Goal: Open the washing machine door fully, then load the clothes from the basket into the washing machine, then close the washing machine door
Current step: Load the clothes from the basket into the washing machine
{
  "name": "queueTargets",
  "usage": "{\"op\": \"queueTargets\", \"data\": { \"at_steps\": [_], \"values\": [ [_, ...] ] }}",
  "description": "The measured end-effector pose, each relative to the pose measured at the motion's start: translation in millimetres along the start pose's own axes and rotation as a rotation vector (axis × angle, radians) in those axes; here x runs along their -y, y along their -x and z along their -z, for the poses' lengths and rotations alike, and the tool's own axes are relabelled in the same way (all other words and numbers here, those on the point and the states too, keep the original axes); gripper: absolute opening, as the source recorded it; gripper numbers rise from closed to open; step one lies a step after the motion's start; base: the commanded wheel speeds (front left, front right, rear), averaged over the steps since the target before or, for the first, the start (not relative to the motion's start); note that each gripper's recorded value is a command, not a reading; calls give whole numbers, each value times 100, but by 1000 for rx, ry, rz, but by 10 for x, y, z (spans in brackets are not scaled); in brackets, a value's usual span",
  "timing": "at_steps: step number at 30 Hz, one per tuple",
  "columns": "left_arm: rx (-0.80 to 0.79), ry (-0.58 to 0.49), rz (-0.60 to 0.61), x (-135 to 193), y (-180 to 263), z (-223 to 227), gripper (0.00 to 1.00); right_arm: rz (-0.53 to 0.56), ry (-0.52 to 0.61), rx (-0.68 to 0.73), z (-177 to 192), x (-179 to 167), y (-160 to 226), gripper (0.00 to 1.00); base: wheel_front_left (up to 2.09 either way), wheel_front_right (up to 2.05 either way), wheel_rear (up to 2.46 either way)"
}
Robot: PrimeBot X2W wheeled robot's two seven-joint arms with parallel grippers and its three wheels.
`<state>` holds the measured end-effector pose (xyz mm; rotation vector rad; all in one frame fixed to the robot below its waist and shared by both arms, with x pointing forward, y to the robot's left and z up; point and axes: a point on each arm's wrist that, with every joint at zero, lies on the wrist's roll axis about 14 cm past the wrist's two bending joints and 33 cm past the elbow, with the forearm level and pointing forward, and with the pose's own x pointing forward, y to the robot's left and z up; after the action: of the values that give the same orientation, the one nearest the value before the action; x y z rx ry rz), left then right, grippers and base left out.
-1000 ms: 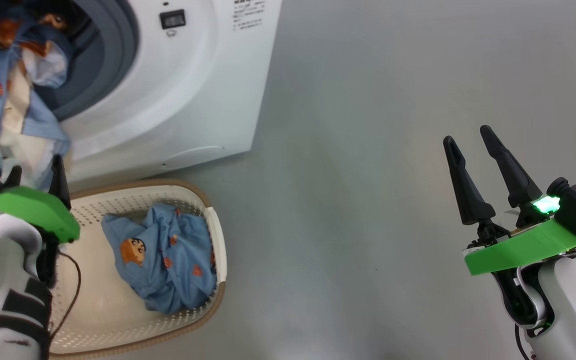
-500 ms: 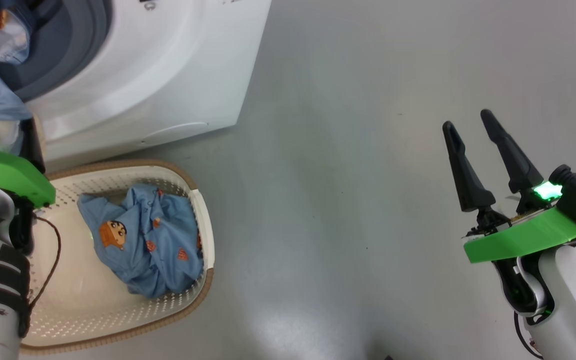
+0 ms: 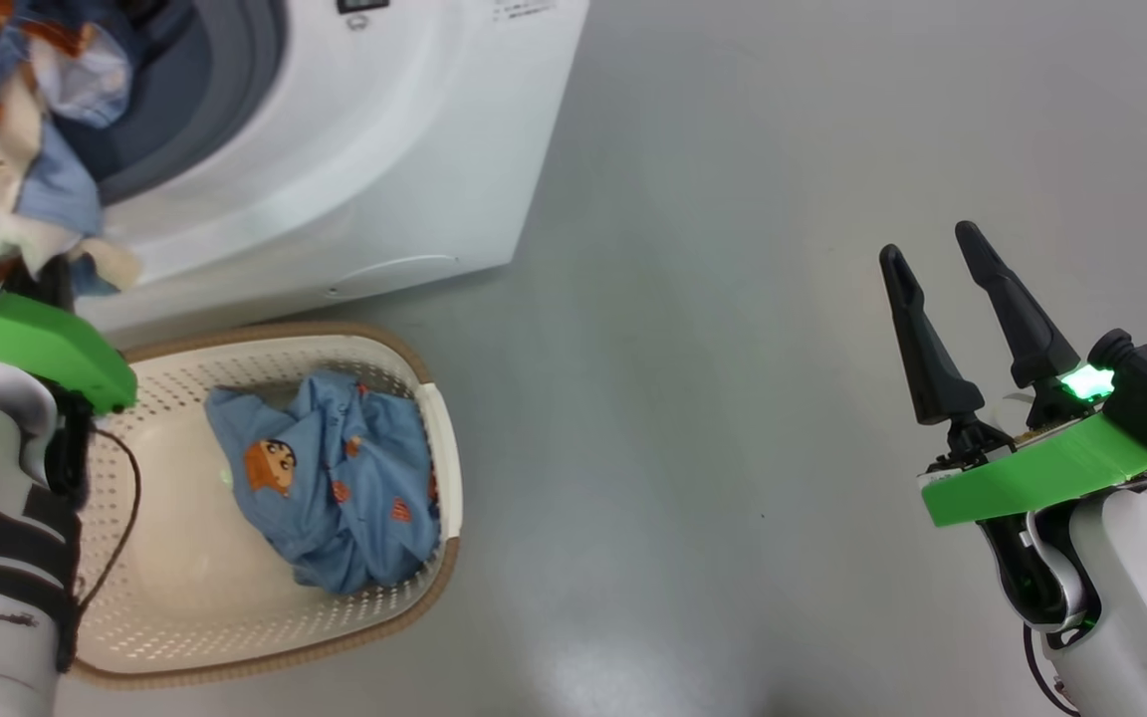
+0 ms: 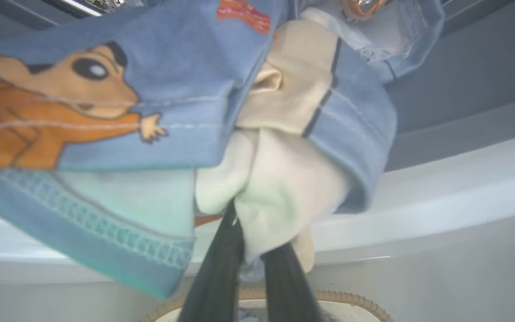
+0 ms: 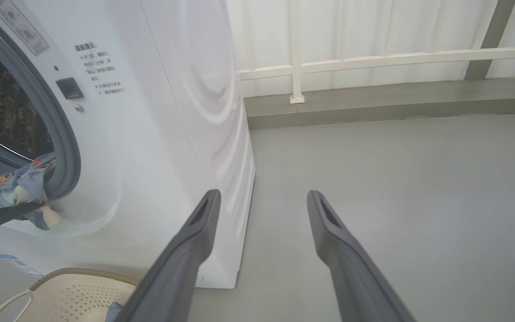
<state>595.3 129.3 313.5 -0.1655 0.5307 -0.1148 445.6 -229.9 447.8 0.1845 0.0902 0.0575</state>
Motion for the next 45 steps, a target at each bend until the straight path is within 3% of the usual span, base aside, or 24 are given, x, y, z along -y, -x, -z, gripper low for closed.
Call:
{"op": "queueTargets", "data": {
  "at_steps": [17, 30, 37, 42, 43, 44, 45],
  "values": [
    [194, -80, 18, -44, 198, -763, 0, -61, -17, 32, -99, -215, -48, 100, 0, 0, 0],
    [326, -165, 2, 34, -499, -1576, 0, 18, 7, -52, 222, 95, -54, 100, 0, 0, 0],
    [361, -181, 54, 208, -842, -1576, 0, 74, 39, -103, 395, 282, -6, 100, 0, 0, 0],
    [285, -197, 74, 312, -1040, -1363, 0, 108, 47, -120, 436, 368, 51, 100, 0, 0, 0],
    [285, -197, 74, 312, -1040, -1363, 9, 108, 47, -120, 436, 368, 51, 100, 0, 0, 0],
    [268, -199, 73, 317, -1073, -1360, 27, 113, 49, -123, 444, 382, 59, 100, 0, 0, 0],
    [250, -200, 69, 310, -1103, -1369, 39, 117, 49, -126, 452, 392, 66, 100, 0, 0, 0]
  ]
}}
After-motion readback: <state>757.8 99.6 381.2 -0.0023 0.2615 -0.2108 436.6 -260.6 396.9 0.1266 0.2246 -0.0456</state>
